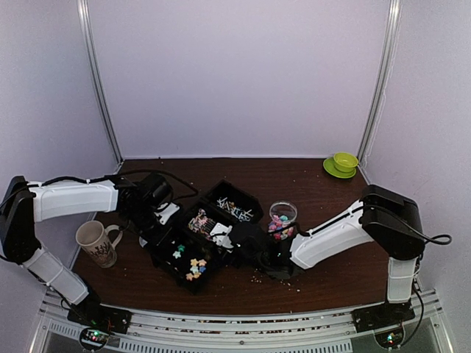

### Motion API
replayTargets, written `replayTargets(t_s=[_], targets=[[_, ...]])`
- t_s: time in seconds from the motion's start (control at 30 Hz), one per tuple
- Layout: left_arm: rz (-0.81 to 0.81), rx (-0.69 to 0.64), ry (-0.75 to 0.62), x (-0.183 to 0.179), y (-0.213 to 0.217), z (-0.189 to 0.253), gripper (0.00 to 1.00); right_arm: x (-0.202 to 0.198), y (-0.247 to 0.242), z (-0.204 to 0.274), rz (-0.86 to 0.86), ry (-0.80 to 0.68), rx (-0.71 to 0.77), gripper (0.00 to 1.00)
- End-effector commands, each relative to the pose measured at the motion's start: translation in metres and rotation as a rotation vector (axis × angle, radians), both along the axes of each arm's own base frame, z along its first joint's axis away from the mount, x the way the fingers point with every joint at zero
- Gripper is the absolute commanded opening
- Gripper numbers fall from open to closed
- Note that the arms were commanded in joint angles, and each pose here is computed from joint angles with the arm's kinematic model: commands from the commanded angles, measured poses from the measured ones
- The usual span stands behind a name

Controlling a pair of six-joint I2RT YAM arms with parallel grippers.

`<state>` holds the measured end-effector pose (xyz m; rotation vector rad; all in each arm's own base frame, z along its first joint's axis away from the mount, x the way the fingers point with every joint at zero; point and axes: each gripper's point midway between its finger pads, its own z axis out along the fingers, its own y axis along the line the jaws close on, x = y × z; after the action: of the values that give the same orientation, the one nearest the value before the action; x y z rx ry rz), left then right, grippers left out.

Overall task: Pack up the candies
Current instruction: Scoop the fake candies from the plate, then place the fake candies in the packing box.

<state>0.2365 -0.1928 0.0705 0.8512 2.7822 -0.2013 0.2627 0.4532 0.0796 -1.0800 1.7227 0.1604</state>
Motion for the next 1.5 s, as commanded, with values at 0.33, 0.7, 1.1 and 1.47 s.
replayTargets(t_s=[0.33,0.7,1.1,1.47], targets=[[-0.090,-0.291,-0.131,0.023,-0.054,0.051,0.00,0.007,0.002,0.053,0.013,0.033,0.310,0.00],[-0.030,-0.264,-0.133,0.033,-0.041,0.047,0.00,0.006,-0.017,0.068,-0.005,0.006,0.322,0.00],[-0.004,-0.252,-0.140,0.037,-0.035,0.048,0.00,0.006,-0.034,0.071,-0.029,-0.010,0.315,0.00],[0.040,-0.242,-0.153,0.044,-0.026,0.049,0.00,-0.001,-0.063,0.081,-0.041,-0.031,0.364,0.00]])
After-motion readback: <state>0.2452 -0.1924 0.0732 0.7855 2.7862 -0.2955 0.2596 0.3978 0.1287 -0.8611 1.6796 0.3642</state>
